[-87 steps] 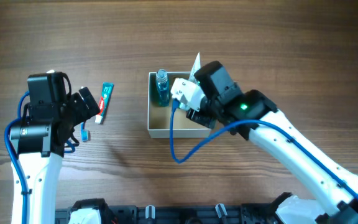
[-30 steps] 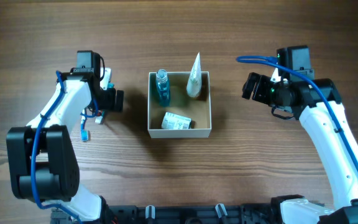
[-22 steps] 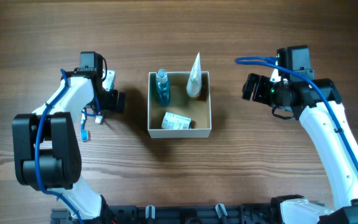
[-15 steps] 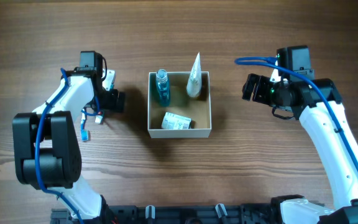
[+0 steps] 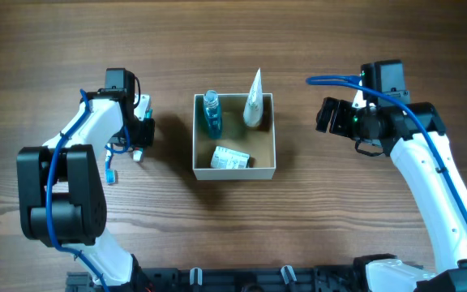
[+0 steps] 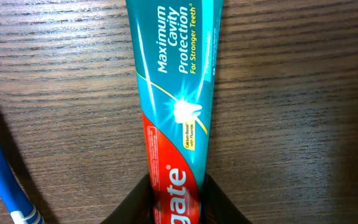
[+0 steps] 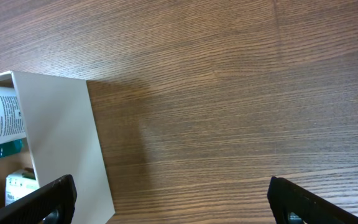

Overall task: Pack container
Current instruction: 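Grasp the Colgate toothpaste tube with the left gripper, then place the toothpaste tube into the box and release it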

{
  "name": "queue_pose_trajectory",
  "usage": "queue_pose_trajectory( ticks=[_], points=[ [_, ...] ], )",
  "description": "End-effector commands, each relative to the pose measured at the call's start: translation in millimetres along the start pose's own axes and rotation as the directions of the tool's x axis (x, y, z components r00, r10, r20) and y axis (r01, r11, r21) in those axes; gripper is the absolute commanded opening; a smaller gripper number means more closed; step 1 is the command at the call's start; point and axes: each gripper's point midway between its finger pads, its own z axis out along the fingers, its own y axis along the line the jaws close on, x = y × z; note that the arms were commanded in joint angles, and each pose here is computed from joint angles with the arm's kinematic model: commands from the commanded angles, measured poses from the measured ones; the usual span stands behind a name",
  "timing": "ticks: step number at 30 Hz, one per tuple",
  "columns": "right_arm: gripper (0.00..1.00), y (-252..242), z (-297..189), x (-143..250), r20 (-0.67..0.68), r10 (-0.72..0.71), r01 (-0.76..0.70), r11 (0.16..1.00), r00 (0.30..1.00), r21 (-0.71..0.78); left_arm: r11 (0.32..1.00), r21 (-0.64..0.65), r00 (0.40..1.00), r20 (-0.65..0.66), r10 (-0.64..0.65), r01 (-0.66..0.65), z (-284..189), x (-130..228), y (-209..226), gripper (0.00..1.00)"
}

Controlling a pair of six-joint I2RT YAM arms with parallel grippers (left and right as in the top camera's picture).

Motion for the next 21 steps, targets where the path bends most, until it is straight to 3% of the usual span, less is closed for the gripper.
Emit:
queue_pose_trajectory(
  ticks=[1, 4, 11, 14, 17, 21],
  points=[
    [1.0, -1, 4, 3, -0.016, -0.01, 0.01, 1.0, 1.0, 0.001, 1.0, -0.002, 0.999, -0.038, -0.001, 0.001, 11, 7, 0, 0.24],
    [1.0, -1, 4, 3, -0.015, -0.009, 0.009, 1.0, 1.0, 0.001, 1.0, -0.003, 0.999, -0.035, -0.001, 0.001, 11, 6, 0, 0.19],
    [1.0, -1, 4, 4, -0.02, -0.008, 0.008, 1.0, 1.0, 0.002, 0.999, -0.008, 0.998, 0.044, -0.035, 0.036, -17, -19, 1, 0.2],
    [1.0, -2, 3, 2, -0.015, 0.032, -0.032, 0.999, 0.999, 0.002, 1.0, -0.01, 0.993, 0.12, -0.014, 0.016, -58, -39, -6, 0.13],
    [1.0, -13, 3, -2, -0.01, 0.191, -0.191, 0.982, 0.982, 0.0, 1.0, -0.011, 0.979, 0.205, 0.021, -0.019, -105, -51, -18, 0.06],
    [1.0, -33, -2, -15, -0.03, 0.34, -0.342, 0.936, 0.94, -0.087, 0.99, -0.031, 0.916, 0.375, 0.141, -0.139, -175, -56, -46, 0.04]
  ],
)
